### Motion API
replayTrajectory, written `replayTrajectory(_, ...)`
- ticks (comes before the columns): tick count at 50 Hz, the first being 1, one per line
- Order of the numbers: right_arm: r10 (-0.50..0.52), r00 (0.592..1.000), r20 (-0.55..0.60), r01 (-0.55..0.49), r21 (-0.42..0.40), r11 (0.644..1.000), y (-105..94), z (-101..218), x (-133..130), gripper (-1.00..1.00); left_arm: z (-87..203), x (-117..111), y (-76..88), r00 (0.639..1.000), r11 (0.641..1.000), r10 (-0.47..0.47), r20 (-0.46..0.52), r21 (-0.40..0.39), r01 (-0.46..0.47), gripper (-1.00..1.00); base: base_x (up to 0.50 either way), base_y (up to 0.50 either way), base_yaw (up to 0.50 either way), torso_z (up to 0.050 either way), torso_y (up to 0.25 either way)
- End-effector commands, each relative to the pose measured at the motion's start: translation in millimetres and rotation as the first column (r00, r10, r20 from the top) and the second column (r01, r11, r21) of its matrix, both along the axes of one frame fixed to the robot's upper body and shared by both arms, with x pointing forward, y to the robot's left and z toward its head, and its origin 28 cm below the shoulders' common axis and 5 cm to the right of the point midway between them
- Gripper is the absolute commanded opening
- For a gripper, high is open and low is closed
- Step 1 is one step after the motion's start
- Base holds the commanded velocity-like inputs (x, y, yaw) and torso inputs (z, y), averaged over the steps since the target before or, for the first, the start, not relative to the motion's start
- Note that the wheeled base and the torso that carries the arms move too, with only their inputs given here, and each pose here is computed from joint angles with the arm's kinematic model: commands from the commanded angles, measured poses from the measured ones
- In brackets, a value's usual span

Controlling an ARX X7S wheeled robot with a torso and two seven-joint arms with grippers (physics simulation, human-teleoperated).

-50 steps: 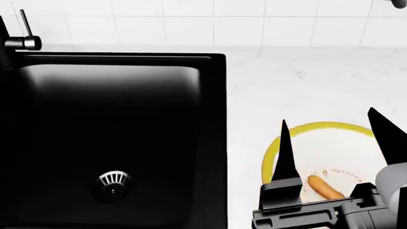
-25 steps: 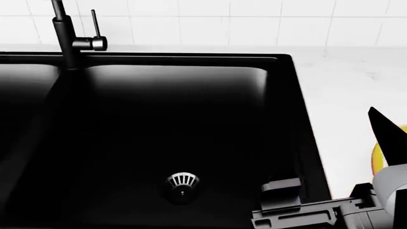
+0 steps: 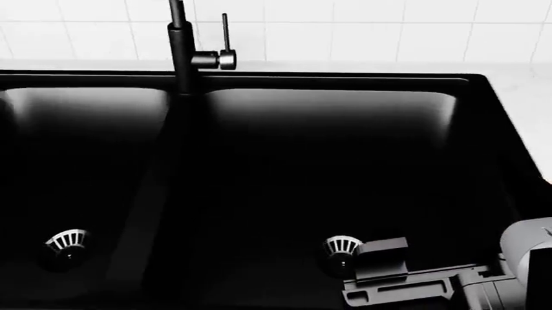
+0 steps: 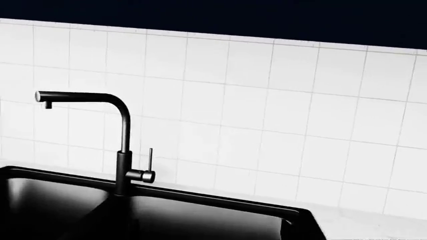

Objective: There is a mixed pile of frozen fruits and vegetables on the counter. Locate all the frozen vegetables and place the items in a bowl on the counter. Take all the frozen fruits and defrost them in a running sink.

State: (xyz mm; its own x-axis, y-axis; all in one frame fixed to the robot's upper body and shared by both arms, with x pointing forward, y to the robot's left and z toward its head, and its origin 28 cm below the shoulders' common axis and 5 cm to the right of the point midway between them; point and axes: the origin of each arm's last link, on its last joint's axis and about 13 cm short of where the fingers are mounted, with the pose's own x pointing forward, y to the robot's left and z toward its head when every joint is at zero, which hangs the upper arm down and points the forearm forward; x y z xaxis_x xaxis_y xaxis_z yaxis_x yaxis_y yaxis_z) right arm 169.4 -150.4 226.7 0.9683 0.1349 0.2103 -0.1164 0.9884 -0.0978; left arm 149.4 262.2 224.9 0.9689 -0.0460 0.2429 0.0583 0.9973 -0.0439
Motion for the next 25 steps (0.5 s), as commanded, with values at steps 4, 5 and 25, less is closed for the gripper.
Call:
replayTrajectory(4,0.004,1.0,-0.019,-0.004,-0.004,1.0,1.0,-4.5,2.6,1.0,1.7,-2.5,0.4,1.0,1.0,0.004,0.007,0.012,-0.004,1.0,0.0,0.5,0.0,0.0,0.0)
replayTrajectory(5,0.003,1.0,-0.021,-0.003,-0.008,1.0,0.9,-5.2,3.0,1.0,1.4,-1.9,0.0,1.0,1.0,0.004,0.007,0.013,-0.004,1.0,0.0,0.5,0.0,0.0,0.0)
replayTrajectory(25,-0.006,1.0,-0.027,0.005,-0.011,1.0,1.3,-6.8,4.9,1.0,1.4,-2.6,-3.5,1.0,0.998,0.0,0.011,0.058,-0.001,1.0,0.12,0.43,0.0,0.0,0.0)
